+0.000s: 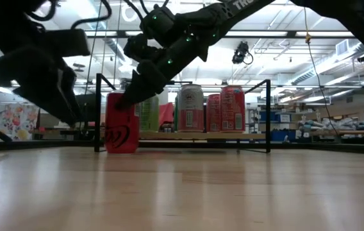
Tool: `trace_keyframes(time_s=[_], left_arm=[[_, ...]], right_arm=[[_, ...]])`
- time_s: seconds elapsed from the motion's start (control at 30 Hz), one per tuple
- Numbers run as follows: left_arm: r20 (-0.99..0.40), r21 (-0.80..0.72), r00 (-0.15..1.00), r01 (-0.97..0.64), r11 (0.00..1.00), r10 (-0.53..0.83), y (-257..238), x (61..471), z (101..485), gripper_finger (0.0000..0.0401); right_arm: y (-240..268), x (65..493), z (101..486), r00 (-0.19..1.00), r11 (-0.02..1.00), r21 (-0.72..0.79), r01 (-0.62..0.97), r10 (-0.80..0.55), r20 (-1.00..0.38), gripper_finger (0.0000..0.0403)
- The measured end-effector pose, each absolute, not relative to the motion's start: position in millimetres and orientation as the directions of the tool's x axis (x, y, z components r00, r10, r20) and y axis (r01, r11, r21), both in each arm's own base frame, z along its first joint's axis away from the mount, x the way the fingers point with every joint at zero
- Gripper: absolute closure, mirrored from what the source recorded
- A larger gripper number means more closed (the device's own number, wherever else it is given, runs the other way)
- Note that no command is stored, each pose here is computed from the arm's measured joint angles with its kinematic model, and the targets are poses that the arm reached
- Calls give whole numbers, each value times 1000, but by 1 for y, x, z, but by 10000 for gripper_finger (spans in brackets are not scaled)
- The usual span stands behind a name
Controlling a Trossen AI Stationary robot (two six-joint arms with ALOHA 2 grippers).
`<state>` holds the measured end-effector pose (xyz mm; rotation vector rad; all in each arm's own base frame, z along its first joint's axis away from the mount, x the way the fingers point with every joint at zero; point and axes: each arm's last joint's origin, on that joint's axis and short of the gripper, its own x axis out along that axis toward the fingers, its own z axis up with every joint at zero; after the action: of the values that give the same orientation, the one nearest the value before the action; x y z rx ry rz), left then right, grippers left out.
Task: Place canned beverage on shelf
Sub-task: Put the red-black soda can on the shelf
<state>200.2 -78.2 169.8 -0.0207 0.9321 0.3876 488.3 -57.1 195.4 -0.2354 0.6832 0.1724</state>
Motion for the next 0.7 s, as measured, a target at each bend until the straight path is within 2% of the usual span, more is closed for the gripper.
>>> trace_keyframes(time_s=[0.1, 0.2, 0.5, 0.7], left_arm=[[-755, 147, 592, -266, 953, 282, -85, 199, 164, 72], [-728, 129, 632, -254, 958, 266, -88, 198, 158, 72], [-699, 100, 623, -400, 911, 350, -81, 188, 143, 72], [-590, 80, 703, -439, 895, 398, -77, 192, 140, 72]], right_arm=[[-57, 488, 195, 761, 960, -156, -234, 82, -643, 77], [-57, 488, 195, 761, 959, -156, -235, 82, -644, 80], [-56, 475, 226, 763, 960, -162, -230, 74, -642, 73], [-49, 458, 263, 776, 962, -153, -227, 83, -626, 72]])
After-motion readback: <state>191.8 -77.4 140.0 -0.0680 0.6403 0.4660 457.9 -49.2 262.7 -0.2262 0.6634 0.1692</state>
